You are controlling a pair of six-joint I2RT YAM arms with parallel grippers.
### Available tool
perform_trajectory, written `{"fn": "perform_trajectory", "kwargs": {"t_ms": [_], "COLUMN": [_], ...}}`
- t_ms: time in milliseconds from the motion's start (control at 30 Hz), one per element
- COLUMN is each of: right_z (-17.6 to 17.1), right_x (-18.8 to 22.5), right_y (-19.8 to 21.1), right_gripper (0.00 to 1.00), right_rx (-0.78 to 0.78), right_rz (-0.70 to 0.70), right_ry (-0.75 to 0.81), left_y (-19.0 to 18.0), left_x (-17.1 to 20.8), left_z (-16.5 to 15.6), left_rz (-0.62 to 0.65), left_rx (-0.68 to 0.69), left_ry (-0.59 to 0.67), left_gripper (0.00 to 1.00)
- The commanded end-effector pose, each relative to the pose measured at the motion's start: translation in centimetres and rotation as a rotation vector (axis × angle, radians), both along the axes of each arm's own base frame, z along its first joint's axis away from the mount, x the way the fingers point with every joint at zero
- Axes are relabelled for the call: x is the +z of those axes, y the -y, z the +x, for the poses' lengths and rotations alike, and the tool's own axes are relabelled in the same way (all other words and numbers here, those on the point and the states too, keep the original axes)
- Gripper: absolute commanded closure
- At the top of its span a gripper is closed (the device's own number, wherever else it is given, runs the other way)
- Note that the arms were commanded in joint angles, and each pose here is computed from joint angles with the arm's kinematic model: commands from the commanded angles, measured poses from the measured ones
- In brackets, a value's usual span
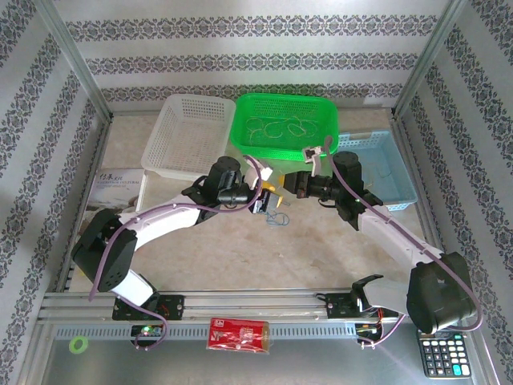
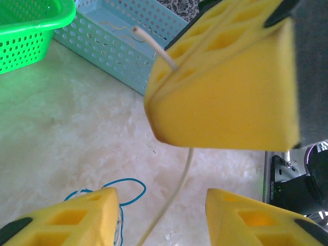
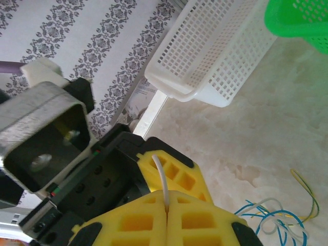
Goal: Untangle the cables
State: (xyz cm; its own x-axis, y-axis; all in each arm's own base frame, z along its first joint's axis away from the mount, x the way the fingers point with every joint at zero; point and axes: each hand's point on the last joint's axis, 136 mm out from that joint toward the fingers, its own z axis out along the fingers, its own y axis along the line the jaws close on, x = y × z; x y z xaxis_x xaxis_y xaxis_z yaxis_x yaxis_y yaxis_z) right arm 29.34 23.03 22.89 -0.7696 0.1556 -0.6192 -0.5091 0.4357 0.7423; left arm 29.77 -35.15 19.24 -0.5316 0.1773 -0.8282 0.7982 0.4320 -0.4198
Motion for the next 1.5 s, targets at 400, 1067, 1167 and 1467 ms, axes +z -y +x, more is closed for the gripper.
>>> {"fn": "perform_trajectory", "kwargs": {"t_ms": [400, 1067, 1167, 1467], "right_z": [0.7, -3.0, -3.1, -1.7], "right_x": [1.8, -4.5, -4.4, -2.9], "right_y": [1.1, 3.6, 2.7, 0.6], "right_gripper": [0.60, 0.27, 0.26, 0.24], "right_rx": [-0.060, -0.286, -0.270, -0.273], "right_rz": [0.017, -0.113, -0.123, -0.160], "right_ry": [0.058, 0.201, 0.224, 0.305], "left_y": [1.3, 1.0, 0.9, 0.8], "left_x": [2.6, 9.8, 10.5, 11.5], "left_z": [0.7, 2.5, 2.7, 3.2], "left_rz": [-0.108, -0.337, -0.364, -0.424], "left_rx": [0.017, 0.172, 0.191, 0.235], "left_ry": [0.026, -0.097, -0.121, -0.198], "left_gripper": [1.00, 1.00, 1.00, 1.00]}}
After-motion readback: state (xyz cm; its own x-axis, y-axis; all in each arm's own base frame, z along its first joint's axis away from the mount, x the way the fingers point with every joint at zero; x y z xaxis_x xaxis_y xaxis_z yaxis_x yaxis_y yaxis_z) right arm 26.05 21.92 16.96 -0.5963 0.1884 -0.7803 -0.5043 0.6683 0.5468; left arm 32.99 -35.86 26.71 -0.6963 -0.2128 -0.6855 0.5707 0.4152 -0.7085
